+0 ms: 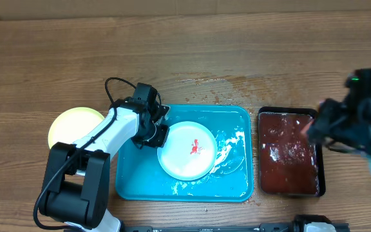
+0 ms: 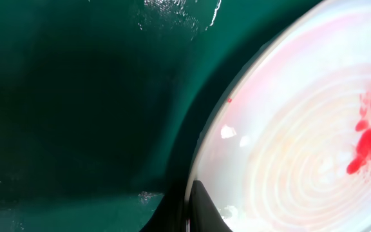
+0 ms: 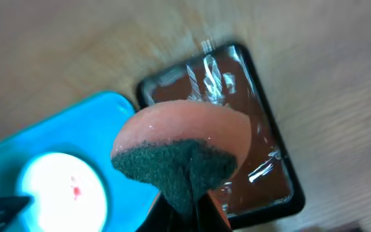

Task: Clean dirty plates on tray and stack at the side
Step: 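Lift the sponge and move it over the white plate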

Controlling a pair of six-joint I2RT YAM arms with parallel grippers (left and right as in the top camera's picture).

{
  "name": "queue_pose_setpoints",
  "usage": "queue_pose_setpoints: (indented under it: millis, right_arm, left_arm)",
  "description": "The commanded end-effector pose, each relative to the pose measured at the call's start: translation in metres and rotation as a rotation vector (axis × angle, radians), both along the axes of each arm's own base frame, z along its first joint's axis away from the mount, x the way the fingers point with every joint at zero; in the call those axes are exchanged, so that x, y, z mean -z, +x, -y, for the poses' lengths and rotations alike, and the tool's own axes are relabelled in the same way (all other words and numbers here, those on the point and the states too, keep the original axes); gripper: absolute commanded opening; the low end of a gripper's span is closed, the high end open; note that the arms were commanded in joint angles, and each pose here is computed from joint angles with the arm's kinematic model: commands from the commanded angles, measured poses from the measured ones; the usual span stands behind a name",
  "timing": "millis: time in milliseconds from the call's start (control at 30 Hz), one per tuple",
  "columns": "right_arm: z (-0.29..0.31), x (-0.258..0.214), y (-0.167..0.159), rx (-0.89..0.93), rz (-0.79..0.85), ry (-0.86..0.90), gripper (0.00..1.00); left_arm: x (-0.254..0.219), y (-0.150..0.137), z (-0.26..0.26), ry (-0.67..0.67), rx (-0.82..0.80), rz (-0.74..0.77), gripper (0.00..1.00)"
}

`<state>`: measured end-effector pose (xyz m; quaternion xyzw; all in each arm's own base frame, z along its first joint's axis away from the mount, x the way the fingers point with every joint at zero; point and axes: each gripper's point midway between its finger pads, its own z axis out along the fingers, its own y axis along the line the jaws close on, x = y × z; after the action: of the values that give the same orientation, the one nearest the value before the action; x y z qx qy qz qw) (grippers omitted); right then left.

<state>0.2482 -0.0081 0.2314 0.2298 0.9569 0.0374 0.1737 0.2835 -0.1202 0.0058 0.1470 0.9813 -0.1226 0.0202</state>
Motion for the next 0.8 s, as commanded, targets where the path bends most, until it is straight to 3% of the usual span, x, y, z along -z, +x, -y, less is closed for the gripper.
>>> queue_pose_setpoints:
  millis: [0, 100, 367, 600, 767]
  right_arm:
    - [-0.006, 0.069, -0.006, -0.003, -0.201, 0.034, 0.04]
    - [-0.035, 0.088, -0.001, -0.14, -0.216, 0.155, 0.04]
    - [-0.139, 0.057, 0.012, -0.488, -0.053, 0.425, 0.04]
    - [-0.204, 0.061, 0.012, -0.553, -0.056, 0.476, 0.04]
    - [-0.23, 0.095, 0.008, -0.581, -0.164, 0.47, 0.04]
  left_arm:
    - [0.004, -0.004, 0.005, -0.029, -0.021, -0.031, 0.04]
    - [0.001, -0.006, 0.015, -0.092, -0.016, -0.043, 0.04]
    - [-0.011, -0.007, 0.042, -0.256, -0.014, -0.064, 0.04]
    - [-0.013, -0.007, 0.045, -0.276, -0.044, -0.078, 0.04]
    - [-0.013, -0.006, 0.044, -0.268, -0.085, -0.092, 0.04]
